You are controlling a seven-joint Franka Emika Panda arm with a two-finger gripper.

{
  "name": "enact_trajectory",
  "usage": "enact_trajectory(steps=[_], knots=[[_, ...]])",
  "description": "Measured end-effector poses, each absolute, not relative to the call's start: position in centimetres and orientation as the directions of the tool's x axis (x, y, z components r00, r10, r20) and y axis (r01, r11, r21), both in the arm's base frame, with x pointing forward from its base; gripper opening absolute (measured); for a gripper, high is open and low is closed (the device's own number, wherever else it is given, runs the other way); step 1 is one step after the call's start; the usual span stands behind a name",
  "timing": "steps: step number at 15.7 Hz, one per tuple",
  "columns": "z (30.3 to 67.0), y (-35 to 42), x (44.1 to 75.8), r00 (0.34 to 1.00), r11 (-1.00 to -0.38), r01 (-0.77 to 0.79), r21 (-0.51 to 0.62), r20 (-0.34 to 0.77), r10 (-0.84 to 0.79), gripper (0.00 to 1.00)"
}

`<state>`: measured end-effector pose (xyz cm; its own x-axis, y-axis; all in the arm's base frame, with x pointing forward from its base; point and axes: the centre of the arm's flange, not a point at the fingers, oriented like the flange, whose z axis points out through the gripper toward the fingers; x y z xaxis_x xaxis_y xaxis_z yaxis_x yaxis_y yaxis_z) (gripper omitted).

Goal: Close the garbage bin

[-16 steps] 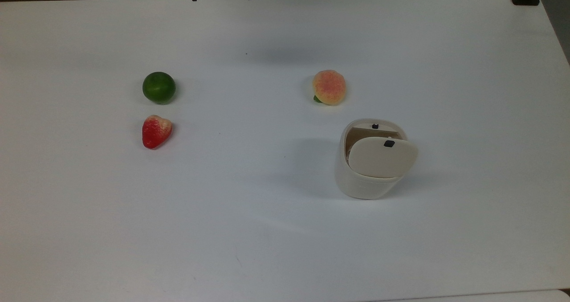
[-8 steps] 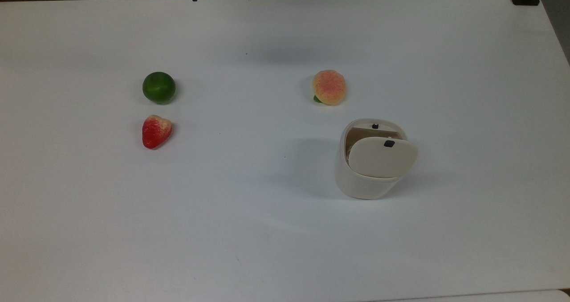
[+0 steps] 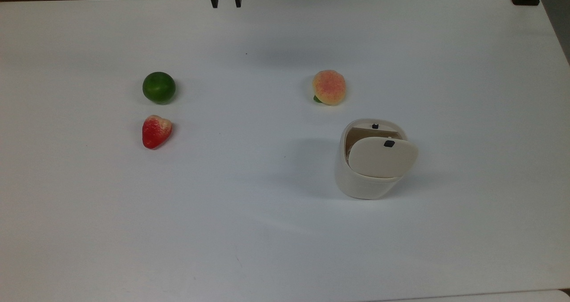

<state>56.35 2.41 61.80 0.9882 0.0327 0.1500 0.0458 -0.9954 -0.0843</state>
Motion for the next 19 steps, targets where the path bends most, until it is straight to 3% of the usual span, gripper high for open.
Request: enact_trajectory(steps=[1, 3, 5, 6, 12, 19], knots=[[61.7, 2.6, 56.4, 0.988, -0.995, 0.048, -0.085, 0.148, 0.035, 0.23], [61.4, 3.2, 56.5, 0.989, -0.995, 0.058, -0.084, 0.142, 0.046, 0.21], [60.9, 4.3, 56.6, 0.989, -0.994, 0.076, -0.084, 0.135, 0.064, 0.04], [60.7, 4.8, 56.7, 0.989, -0.993, 0.084, -0.085, 0.130, 0.073, 0.01], [59.5, 7.8, 57.3, 0.986, -0.985, 0.116, -0.125, 0.130, 0.100, 0.01], [59.5, 12.6, 59.9, 0.946, -0.983, 0.090, -0.158, 0.322, 0.035, 0.01]])
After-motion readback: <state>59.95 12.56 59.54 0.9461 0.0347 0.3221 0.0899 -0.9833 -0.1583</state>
